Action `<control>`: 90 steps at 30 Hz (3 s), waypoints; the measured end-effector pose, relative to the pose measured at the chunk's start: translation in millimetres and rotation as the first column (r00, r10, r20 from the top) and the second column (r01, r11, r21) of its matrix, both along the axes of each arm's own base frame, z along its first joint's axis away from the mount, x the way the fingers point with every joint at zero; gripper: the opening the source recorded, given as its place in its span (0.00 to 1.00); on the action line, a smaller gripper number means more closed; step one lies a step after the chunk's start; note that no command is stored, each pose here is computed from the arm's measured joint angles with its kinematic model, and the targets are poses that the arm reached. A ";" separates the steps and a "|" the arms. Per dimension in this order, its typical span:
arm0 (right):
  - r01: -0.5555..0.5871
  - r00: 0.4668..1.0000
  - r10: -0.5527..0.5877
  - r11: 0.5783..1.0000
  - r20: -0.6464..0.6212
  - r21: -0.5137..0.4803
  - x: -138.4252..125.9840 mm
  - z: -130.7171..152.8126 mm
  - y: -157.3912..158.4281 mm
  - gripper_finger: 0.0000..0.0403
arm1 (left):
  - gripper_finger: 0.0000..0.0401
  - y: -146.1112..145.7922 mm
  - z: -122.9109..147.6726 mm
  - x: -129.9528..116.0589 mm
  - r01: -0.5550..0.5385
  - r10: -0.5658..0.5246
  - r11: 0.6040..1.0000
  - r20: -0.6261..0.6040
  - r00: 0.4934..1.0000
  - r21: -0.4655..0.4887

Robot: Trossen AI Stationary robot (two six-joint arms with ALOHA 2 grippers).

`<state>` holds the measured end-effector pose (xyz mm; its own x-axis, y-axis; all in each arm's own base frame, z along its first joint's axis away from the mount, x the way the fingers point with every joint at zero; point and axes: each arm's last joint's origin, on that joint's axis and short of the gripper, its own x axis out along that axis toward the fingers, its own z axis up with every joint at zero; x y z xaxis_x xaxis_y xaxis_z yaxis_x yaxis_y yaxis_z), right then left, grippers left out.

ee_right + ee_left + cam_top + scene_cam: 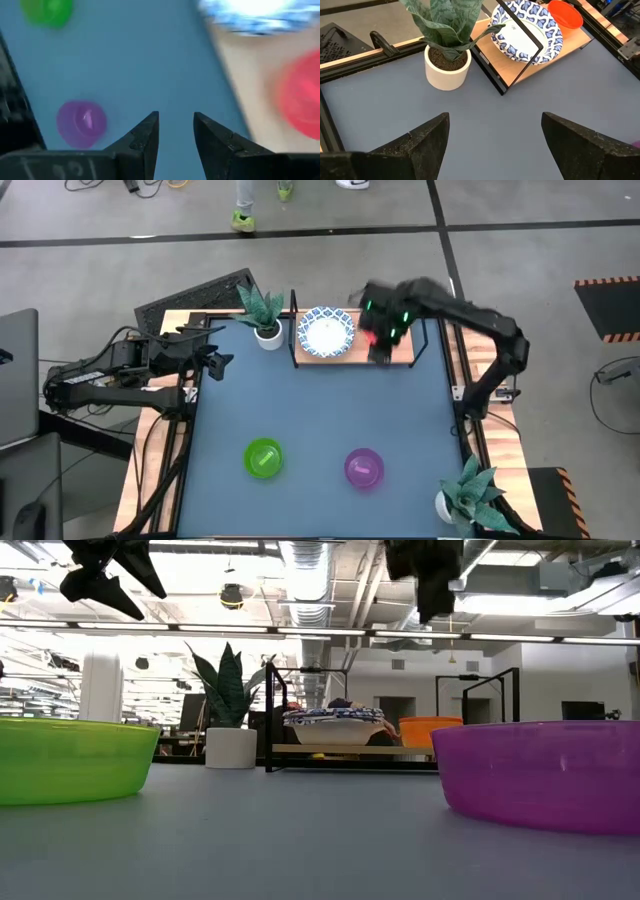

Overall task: Place and stack bowls onto a shelf
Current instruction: Stack the purple bowl on top of the orange bowl on the shelf

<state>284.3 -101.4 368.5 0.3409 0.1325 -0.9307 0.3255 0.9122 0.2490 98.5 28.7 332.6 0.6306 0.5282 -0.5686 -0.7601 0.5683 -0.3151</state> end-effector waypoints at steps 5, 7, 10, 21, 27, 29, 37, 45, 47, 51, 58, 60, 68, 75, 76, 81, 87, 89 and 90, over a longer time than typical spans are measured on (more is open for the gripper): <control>-0.211 0.977 0.205 0.970 -0.060 -0.119 20.6 -13.7 81.2 0.37 | 0.75 -0.1 0.0 0.0 0.003 -0.003 1.000 0.001 1.000 -0.002; -0.278 0.960 0.272 0.953 -0.068 -0.123 23.9 -23.6 109.0 0.37 | 0.75 -0.1 0.0 0.1 0.004 -0.004 1.000 0.000 1.000 -0.003; -0.321 0.947 0.316 0.941 -0.056 -0.111 27.5 -42.3 140.5 0.37 | 0.75 -0.1 0.0 0.0 0.005 -0.005 1.000 0.000 1.000 -0.002; -0.253 0.967 0.253 0.967 0.004 -0.039 30.8 -120.0 181.1 0.37 | 0.75 -0.1 0.0 0.1 0.037 -0.036 0.999 -0.030 0.999 0.032; -0.233 0.972 0.232 0.972 -0.032 -0.020 27.0 -156.3 187.9 0.37 | 0.75 -0.9 -2.2 -1.4 0.055 -0.054 0.998 -0.057 0.997 0.017; -0.244 0.968 0.242 0.970 -0.062 -0.021 27.6 -168.3 190.7 0.37 | 0.75 -1.1 -2.9 -2.0 0.056 -0.055 0.998 -0.066 0.996 0.014; -0.274 0.949 0.273 0.962 -0.157 0.017 34.8 -207.6 198.4 0.36 | 0.75 -1.3 -4.5 -3.3 0.055 -0.054 0.998 -0.086 0.995 0.007; -0.271 0.951 0.272 0.962 -0.146 0.026 35.7 -206.4 197.3 0.10 | 0.75 -1.2 -4.5 -3.3 0.055 -0.054 0.998 -0.088 0.995 0.009; -0.270 0.955 0.271 0.963 -0.121 0.026 35.0 -198.8 194.9 0.05 | 0.75 -1.2 -4.5 -3.4 0.054 -0.053 0.998 -0.088 0.995 0.010; -0.266 0.962 0.266 0.964 -0.053 0.015 32.0 -176.7 181.4 0.05 | 0.75 -1.1 -4.5 -3.4 0.052 -0.050 0.999 -0.089 0.995 0.012; -0.191 0.982 0.190 0.981 -0.019 -0.031 11.7 -127.1 114.9 0.05 | 0.75 -0.6 -4.3 -3.6 0.037 -0.035 0.999 -0.091 0.995 0.026; -0.160 0.987 0.159 0.986 -0.030 -0.051 6.0 -112.4 87.6 0.05 | 0.75 -0.6 -4.2 -3.7 0.036 -0.033 0.999 -0.091 0.995 0.027; -0.113 0.992 0.097 0.971 -0.081 -0.212 3.3 -68.1 -25.3 0.05 | 0.75 -0.1 -4.1 -3.9 0.008 -0.006 1.000 -0.082 0.997 0.029; -0.073 0.992 0.038 0.946 -0.116 -0.315 -6.4 -48.3 -111.1 0.05 | 0.75 0.1 -4.0 -4.1 0.002 0.001 0.999 -0.083 0.997 0.033; -0.069 0.992 0.032 0.945 -0.119 -0.319 -8.7 -48.7 -119.8 0.05 | 0.75 0.1 -4.0 -4.0 0.002 0.001 0.999 -0.083 0.997 0.033; -0.037 0.989 -0.010 0.949 -0.149 -0.313 -27.1 -59.1 -154.2 0.05 | 0.75 0.1 -4.0 -4.0 0.001 0.002 0.999 -0.082 0.997 0.033; 0.029 0.980 -0.083 0.960 -0.182 -0.278 -46.8 -75.4 -184.4 0.05 | 0.75 0.6 -3.8 -4.2 -0.014 0.017 0.999 -0.084 0.996 0.045; 0.040 0.977 -0.094 0.963 -0.193 -0.265 -50.3 -80.9 -190.9 0.05 | 0.75 0.7 -3.8 -4.4 -0.020 0.023 0.999 -0.082 0.996 0.045; 0.040 0.976 -0.093 0.965 -0.197 -0.258 -50.6 -83.6 -192.8 0.05 | 0.75 0.7 -3.8 -4.4 -0.022 0.026 0.999 -0.080 0.996 0.043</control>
